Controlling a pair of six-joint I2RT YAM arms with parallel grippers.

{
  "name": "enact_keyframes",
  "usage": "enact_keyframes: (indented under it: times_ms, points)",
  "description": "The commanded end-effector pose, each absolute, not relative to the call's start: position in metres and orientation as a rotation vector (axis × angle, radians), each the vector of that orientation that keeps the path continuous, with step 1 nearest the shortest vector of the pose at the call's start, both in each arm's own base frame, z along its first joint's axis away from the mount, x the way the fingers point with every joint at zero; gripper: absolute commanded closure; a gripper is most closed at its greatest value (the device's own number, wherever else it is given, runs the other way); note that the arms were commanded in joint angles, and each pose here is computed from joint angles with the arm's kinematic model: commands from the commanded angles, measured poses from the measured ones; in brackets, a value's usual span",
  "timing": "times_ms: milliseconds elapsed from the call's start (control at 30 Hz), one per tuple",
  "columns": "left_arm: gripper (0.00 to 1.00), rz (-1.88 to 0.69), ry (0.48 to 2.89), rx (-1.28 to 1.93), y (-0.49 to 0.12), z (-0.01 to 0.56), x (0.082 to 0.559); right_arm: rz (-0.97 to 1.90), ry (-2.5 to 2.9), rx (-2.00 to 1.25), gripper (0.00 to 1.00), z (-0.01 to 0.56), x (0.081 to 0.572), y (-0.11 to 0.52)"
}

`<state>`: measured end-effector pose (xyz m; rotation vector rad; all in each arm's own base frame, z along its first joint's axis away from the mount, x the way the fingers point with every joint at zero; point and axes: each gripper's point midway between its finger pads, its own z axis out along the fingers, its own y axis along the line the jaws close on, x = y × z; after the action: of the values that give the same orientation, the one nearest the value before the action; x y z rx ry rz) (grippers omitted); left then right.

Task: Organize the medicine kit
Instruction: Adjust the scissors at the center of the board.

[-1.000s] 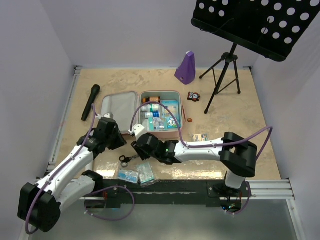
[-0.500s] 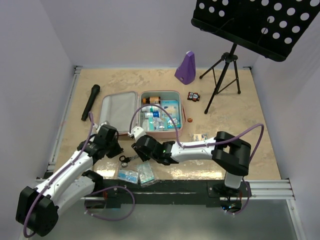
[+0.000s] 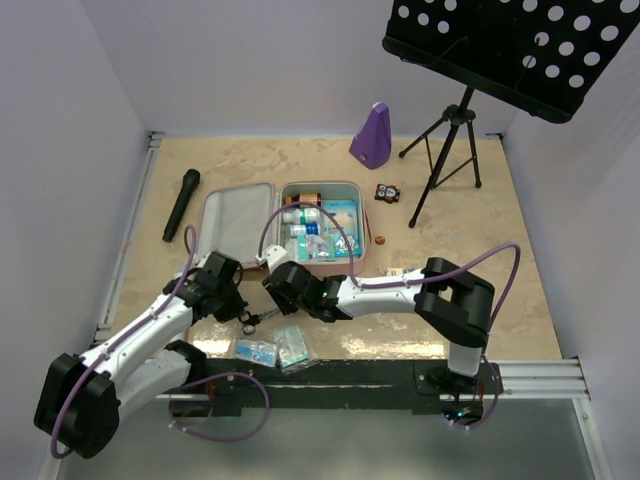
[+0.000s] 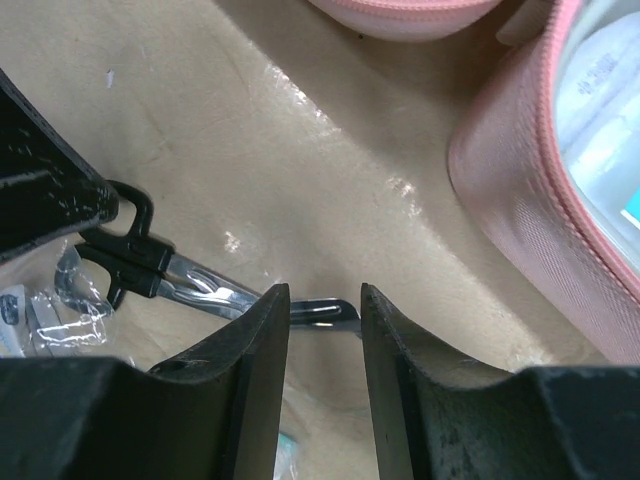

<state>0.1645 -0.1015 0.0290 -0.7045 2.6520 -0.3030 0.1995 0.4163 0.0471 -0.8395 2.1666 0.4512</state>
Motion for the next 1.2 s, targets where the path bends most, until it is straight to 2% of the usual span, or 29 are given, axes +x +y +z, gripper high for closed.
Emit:
enact_keyframes:
  times_ms: [0, 467, 800, 900, 1167]
  points:
    - [1.0, -0.295, 2.695, -0.637, -0.107, 0.033, 0.167, 0.512, 2.126, -0.827, 0.62, 0.061, 0.203, 0.435]
    - [1.0, -0.164, 2.797, -0.567, -0.106, 0.015, 0.176, 0.548, 2.168, -0.872, 0.63, 0.045, 0.188, 0.422]
    - [1.0, -0.276, 2.744, -0.552, -0.126, 0.012, 0.203, 0.539, 2.224, -0.893, 0.63, 0.039, 0.173, 0.399]
    - [1.0, -0.292, 2.723, -0.555, -0.132, 0.013, 0.213, 0.519, 2.219, -0.874, 0.6, 0.043, 0.175, 0.394]
    - [1.0, -0.323, 2.685, -0.534, -0.141, 0.013, 0.233, 0.505, 2.106, -0.889, 0.45, 0.074, 0.187, 0.396]
